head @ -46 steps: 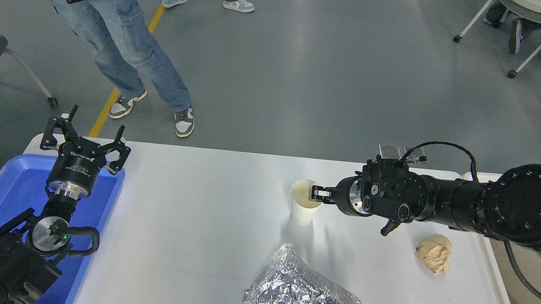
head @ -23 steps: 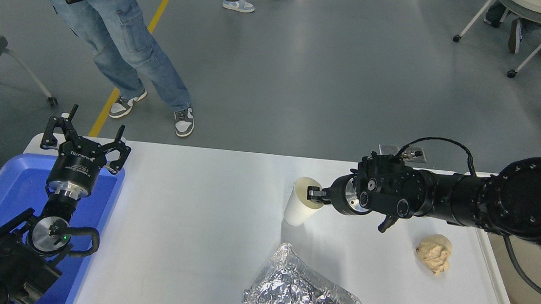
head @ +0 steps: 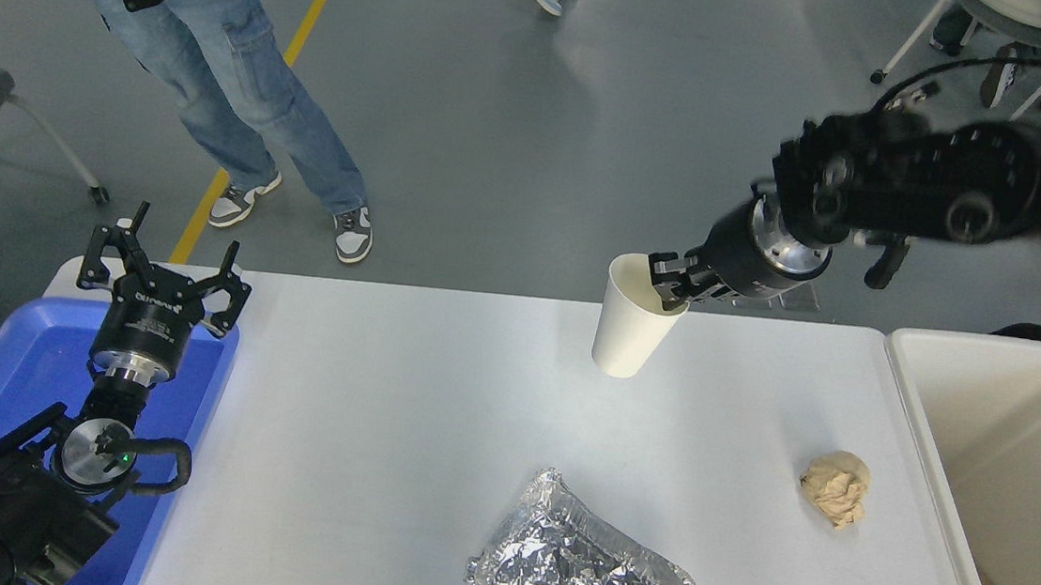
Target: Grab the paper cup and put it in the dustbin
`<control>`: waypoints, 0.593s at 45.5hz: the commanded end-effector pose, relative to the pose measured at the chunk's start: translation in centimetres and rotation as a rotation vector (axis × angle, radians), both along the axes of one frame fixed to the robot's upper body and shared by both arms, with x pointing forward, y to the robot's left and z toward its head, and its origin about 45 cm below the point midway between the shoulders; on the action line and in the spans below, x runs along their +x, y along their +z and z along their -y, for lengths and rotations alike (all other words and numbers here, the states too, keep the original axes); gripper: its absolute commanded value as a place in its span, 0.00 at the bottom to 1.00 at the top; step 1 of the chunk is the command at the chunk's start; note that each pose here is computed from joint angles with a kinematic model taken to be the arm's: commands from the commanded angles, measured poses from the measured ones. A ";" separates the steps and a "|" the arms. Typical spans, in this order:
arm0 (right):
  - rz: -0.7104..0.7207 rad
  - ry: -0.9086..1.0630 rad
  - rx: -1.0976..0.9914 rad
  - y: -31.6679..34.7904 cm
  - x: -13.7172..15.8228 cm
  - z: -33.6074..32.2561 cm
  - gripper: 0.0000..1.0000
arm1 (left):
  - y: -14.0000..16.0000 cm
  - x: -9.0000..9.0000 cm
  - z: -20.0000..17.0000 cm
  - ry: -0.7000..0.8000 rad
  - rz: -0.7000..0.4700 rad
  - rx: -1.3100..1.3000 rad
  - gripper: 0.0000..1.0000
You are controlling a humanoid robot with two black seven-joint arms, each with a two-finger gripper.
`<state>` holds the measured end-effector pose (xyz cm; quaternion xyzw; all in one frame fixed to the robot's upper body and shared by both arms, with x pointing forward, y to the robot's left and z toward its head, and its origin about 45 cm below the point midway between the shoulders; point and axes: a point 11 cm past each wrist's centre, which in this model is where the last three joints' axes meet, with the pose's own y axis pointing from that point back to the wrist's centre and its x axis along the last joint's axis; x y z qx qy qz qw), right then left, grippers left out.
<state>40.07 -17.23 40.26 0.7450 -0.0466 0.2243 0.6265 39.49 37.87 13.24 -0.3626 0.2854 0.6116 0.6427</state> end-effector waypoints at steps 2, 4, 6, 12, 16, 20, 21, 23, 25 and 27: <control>0.047 0.047 -0.023 6.6 -1.9 -0.7 0.00 | 0.0 0.0 0.0 0.000 0.000 0.000 1.00; 0.048 0.046 -0.028 6.6 -1.9 -0.6 0.00 | 0.0 0.0 0.0 0.000 0.000 0.000 1.00; 0.049 0.036 -0.036 6.6 -1.8 -0.2 0.00 | 0.0 0.0 0.0 0.000 0.000 0.000 1.00; 0.044 -0.065 -0.096 6.1 -1.3 4.5 0.00 | 0.0 0.0 0.0 0.000 0.000 0.000 1.00; 0.055 -0.151 -0.128 6.1 -1.2 9.7 0.00 | 0.0 0.0 0.0 0.000 0.000 0.000 1.00; 0.078 -0.221 -0.161 6.0 -1.6 15.3 0.00 | 0.0 0.0 0.0 -0.001 0.001 -0.001 1.00; 0.090 -0.243 -0.164 6.1 -1.7 16.9 0.00 | 0.0 0.0 0.0 0.000 0.000 0.000 1.00; 0.105 -0.291 -0.167 5.8 -2.2 20.3 0.00 | 0.0 0.0 0.0 0.000 0.000 0.000 1.00; 0.110 -0.339 -0.172 5.0 -2.8 23.6 0.00 | 0.0 0.0 0.0 0.000 0.000 0.000 1.00; 0.118 -0.388 -0.191 4.4 -3.4 26.9 0.00 | 0.0 0.0 0.0 0.000 0.000 0.000 1.00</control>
